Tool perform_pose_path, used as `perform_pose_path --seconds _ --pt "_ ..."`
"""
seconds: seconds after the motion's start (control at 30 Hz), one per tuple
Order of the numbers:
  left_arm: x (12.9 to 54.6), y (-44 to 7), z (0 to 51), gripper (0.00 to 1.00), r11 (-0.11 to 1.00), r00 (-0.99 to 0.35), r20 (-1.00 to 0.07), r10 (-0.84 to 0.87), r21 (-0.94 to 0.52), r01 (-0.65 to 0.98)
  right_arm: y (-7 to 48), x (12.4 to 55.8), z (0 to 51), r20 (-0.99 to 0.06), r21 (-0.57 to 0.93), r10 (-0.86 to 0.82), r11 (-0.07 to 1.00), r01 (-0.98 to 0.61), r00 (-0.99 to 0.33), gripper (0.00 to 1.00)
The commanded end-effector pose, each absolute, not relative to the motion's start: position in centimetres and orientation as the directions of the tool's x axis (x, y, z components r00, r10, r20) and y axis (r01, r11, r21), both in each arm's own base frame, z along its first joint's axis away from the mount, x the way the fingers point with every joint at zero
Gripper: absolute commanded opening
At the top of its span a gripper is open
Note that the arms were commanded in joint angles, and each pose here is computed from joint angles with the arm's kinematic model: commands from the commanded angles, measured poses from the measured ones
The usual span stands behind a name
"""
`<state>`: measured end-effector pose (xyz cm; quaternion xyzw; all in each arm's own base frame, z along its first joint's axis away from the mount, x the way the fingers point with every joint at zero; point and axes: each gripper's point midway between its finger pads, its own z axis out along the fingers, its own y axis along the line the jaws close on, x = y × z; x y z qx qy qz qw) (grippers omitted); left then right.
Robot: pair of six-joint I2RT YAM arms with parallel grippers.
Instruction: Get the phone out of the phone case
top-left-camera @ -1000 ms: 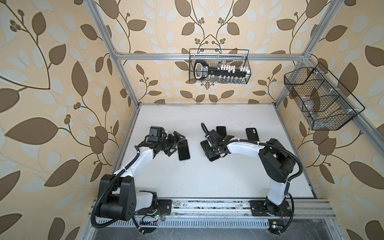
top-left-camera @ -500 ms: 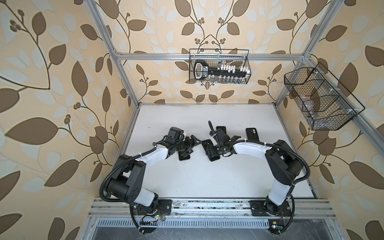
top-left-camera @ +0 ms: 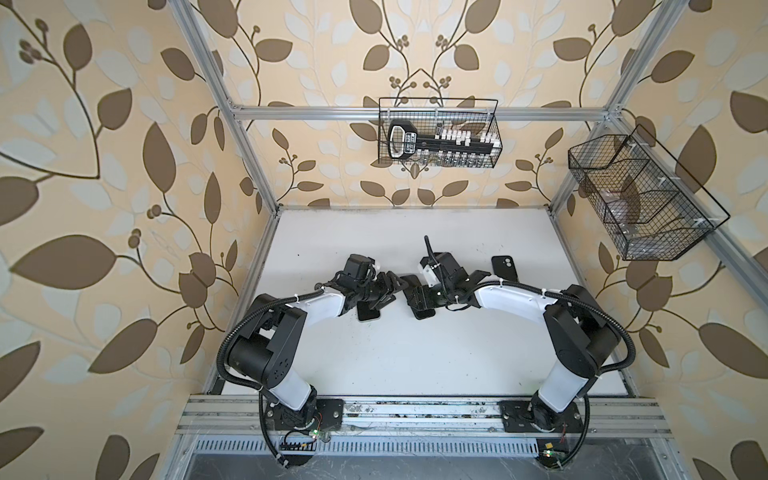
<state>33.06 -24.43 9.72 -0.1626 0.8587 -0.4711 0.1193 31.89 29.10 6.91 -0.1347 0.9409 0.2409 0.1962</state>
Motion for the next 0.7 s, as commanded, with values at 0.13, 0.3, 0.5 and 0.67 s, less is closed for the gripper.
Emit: perform_pose_path --seconds 0.13,0.3,0.5,0.67 --pt "34.2 -26.3 11.9 0.54 0.452 -0.929 -0.097 -0.358 -0.888 -0.081 30.5 31.7 9.6 -0.482 0.456 -0.142 0.802 -0.386 -0.865 0.6" --pt "34.5 -26.5 11.6 0.45 0.45 -0.929 -0.093 -0.357 -0.889 -0.084 30.6 31.6 10.1 -0.487 0.462 -0.142 0.795 -0.392 -0.862 0.6" --pt "34.9 -26.7 11.6 0.34 0.441 -0.928 -0.094 -0.362 -0.894 -0.081 30.7 31.2 10.3 -0.485 0.463 -0.15 0.791 -0.399 -0.862 0.59" --pt "35.1 -26.9 11.8 0.21 0.431 -0.926 -0.095 -0.364 -0.899 -0.077 30.6 31.1 10.2 -0.483 0.465 -0.15 0.791 -0.398 -0.863 0.59"
